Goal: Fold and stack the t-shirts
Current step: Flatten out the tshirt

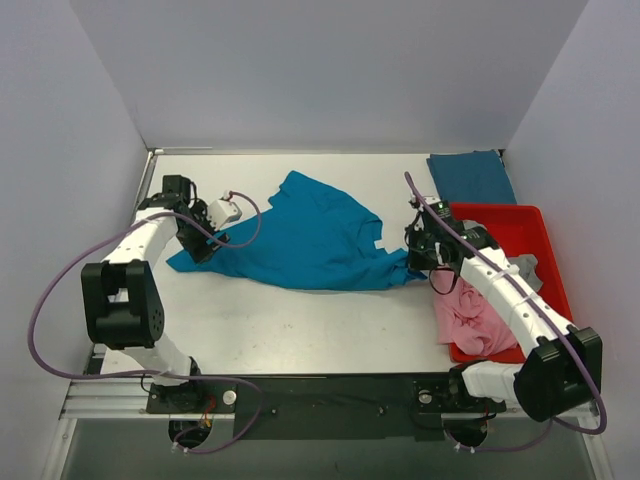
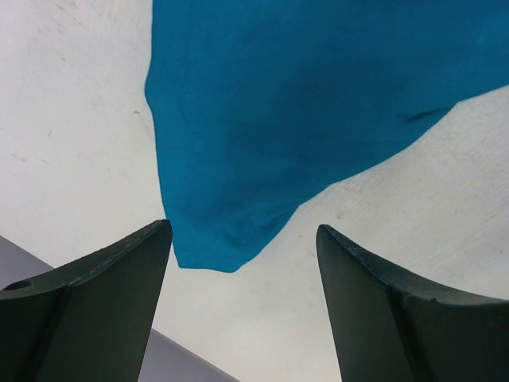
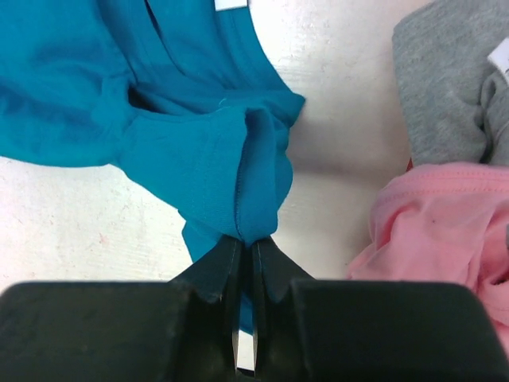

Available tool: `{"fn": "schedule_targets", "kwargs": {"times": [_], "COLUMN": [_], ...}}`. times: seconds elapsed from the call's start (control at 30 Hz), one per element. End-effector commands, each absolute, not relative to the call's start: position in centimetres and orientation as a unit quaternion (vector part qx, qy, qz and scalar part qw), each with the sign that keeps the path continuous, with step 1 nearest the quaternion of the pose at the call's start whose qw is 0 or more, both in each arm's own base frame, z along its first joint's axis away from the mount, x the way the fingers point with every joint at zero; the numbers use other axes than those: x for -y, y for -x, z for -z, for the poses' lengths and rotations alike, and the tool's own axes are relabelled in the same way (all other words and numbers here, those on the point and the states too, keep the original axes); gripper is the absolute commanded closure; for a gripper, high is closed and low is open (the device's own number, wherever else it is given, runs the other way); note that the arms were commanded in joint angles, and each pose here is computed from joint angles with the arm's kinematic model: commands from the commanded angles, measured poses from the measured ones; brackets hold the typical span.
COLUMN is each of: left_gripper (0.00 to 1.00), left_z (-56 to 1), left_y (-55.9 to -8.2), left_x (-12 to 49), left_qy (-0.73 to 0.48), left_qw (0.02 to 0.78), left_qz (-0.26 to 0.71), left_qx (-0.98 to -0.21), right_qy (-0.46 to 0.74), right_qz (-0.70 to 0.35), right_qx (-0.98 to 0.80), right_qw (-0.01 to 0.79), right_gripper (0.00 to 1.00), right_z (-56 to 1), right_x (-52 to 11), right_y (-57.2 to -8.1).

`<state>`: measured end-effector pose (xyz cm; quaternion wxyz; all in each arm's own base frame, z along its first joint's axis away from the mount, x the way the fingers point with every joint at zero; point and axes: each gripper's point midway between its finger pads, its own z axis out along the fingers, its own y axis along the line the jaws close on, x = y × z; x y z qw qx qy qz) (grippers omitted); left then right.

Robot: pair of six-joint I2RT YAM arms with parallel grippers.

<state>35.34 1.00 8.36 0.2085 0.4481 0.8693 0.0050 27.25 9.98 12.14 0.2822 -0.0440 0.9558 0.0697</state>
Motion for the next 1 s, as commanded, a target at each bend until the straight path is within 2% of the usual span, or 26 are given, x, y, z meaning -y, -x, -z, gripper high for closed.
{"fn": "schedule_targets", "kwargs": {"times": [0.0,0.13,0.23,0.37,0.47,0.6,0.97], "left_gripper": [0.16,0.18,0.18,0.17,0.17,0.17,0.17], "left_z": [-10.3,-10.2,-9.8,-8.4,-7.6,-5.7,-0.5], "left_y": [-37.3,-37.5,-35.2,-32.8,-34.6,-35.5,-33.8], "left_x": [-0.5,-0.5,-0.5,-2.3,-3.9,-3.6,-6.2], "left_qy": [-0.443,-0.457,-0.491,-0.502,-0.513,-0.528,-0.624], "left_qw": [0.23,0.232,0.202,0.144,0.139,0.131,0.056], "left_qz": [0.001,0.001,0.023,0.033,-0.016,-0.01,0.006], "left_qx": [-0.867,-0.859,-0.847,-0.852,-0.847,-0.839,-0.78], "right_qy": [0.033,0.032,0.042,0.056,0.057,0.044,0.005], "right_qz": [-0.07,-0.101,-0.111,-0.112,-0.117,-0.123,-0.128], "right_qx": [-0.946,-0.938,-0.938,-0.952,-0.961,-0.967,-0.959], "right_qw": [0.315,0.331,0.327,0.28,0.244,0.218,0.253], "right_gripper": [1.0,1.0,1.0,1.0,1.0,1.0,1.0], "right_z": [-15.2,-17.5,-18.3,-17.5,-15.9,-14.8,-17.6], "right_x": [-10.0,-10.5,-10.8,-11.1,-11.5,-11.9,-12.8], "right_y": [-30.1,-32.5,-33.5,-33.2,-32.7,-32.7,-34.7]}}
